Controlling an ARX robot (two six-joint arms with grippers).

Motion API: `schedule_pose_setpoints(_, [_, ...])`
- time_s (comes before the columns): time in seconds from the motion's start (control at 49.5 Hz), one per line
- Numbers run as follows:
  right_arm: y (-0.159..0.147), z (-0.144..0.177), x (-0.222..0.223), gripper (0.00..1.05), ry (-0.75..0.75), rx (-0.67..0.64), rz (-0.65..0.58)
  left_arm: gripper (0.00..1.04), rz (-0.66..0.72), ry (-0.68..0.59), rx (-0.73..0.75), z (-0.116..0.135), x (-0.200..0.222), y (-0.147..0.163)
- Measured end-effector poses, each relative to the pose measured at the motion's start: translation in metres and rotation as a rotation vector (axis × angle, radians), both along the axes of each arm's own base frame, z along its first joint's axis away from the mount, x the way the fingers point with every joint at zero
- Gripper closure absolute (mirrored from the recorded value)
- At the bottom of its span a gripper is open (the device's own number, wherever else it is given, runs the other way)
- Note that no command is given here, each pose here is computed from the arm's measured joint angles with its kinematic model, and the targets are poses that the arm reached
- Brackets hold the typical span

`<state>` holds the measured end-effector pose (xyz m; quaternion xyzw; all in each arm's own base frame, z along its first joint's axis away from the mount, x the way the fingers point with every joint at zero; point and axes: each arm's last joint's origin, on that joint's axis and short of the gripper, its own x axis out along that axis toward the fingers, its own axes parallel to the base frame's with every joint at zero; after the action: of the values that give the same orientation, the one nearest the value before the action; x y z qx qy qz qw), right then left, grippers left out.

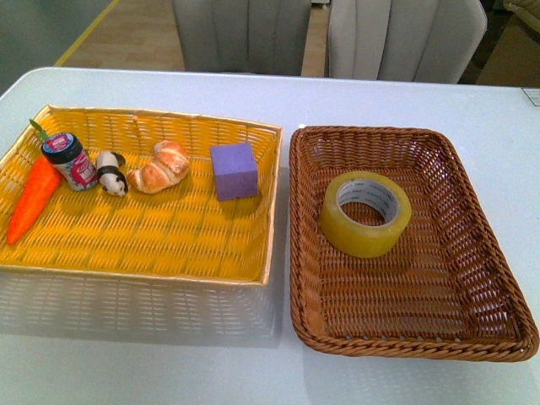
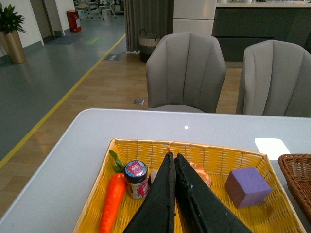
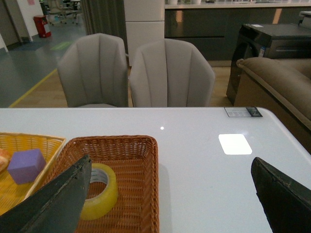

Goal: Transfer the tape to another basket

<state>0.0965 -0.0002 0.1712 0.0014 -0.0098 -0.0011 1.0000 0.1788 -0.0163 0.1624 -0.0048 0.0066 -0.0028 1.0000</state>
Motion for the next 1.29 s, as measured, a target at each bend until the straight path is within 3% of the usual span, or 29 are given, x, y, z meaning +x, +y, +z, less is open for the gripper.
schedule_pose_setpoints(0.283, [0.0,0.0,0.0,0.09,0.0,0.0,0.0,1.03,0.011,0.0,-0.001,0.001,-0.023,0.016])
schedule_pose_setpoints(1.293, [0.0,0.0,0.0,0.09,0.0,0.0,0.0,1.03,0.002,-0.029,0.0,0.009,-0.066,0.016])
